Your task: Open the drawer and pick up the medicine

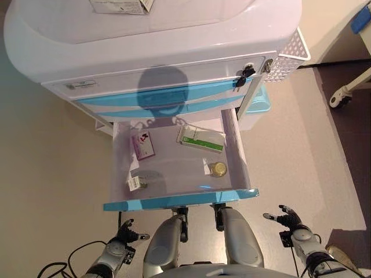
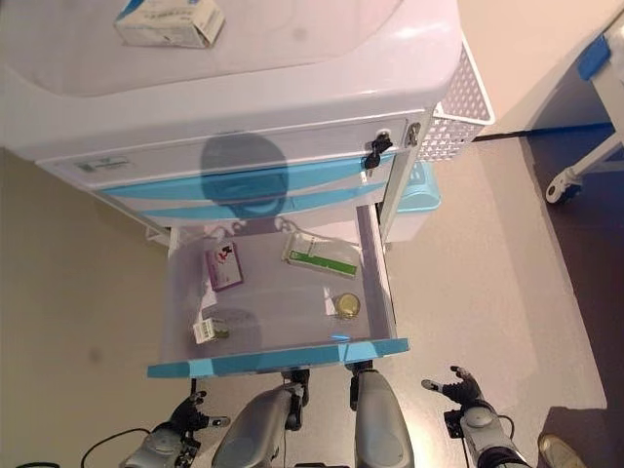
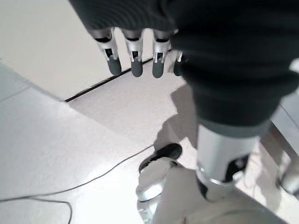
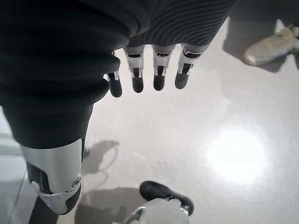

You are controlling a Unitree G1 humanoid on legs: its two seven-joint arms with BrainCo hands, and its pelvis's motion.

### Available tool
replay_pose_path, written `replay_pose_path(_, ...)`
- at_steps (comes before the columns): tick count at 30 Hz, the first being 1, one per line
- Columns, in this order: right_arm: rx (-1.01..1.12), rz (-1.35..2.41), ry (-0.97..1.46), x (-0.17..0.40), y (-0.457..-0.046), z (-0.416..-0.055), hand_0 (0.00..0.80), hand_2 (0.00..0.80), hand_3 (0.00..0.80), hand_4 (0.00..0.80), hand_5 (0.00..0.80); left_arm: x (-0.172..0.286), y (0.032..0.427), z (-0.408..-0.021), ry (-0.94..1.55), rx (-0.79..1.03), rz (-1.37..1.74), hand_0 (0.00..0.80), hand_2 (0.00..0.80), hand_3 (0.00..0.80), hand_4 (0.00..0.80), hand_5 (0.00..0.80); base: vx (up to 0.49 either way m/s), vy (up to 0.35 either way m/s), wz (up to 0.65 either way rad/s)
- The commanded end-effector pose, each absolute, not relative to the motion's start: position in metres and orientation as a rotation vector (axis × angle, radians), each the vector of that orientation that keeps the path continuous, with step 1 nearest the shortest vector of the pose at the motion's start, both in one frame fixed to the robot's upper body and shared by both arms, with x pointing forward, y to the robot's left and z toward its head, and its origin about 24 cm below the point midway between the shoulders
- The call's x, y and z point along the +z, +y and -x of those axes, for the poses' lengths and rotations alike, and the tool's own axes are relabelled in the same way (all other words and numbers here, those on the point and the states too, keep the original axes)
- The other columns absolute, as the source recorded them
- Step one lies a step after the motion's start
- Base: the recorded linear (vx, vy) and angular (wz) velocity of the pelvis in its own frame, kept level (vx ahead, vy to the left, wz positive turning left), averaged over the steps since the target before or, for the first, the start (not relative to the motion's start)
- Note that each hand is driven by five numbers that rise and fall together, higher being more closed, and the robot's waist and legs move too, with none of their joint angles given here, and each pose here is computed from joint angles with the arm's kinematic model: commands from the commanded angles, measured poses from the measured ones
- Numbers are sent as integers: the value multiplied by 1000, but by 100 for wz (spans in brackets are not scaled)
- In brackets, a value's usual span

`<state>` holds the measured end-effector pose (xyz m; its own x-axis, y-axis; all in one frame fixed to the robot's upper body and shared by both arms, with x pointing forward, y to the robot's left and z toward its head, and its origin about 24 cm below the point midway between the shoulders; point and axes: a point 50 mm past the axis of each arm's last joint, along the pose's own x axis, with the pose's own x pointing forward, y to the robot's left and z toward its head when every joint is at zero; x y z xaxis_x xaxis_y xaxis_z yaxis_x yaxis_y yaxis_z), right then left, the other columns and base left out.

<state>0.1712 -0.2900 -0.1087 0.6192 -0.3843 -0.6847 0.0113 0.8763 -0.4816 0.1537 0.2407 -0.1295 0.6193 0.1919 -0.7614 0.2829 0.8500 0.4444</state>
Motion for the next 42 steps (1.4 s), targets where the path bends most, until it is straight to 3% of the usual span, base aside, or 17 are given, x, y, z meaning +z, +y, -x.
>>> replay_pose_path(1, -196, 549, 870, -104, -299, -169, 0, 0, 0, 0, 0, -116, 243, -168, 811, -144, -700, 0, 0, 0, 0, 0, -15, -3, 4)
replay_pose_path(9, -167, 599, 915, -102, -311, -165, 0, 0, 0, 0, 0, -67, 239, -211, 559, -380, -908, 0, 0, 0, 0, 0, -7, 1, -1)
replay_pose_path(16, -163, 598, 949, -103, -314, -162, 0, 0, 0, 0, 0, -14, 230, -249, 334, -412, -984, 0, 0, 0, 0, 0, -7, -2, -1)
replay_pose_path(29, -166, 572, 968, -107, -310, -160, 0, 0, 0, 0, 0, 34, 228, -291, 145, -248, -970, 0, 0, 0, 0, 0, -5, 9, -11)
replay_pose_path(42, -121, 542, 975, -117, -290, -158, 0, 0, 0, 0, 0, 80, 276, -327, 90, 125, -993, 0, 0, 0, 0, 0, 1, 16, -19)
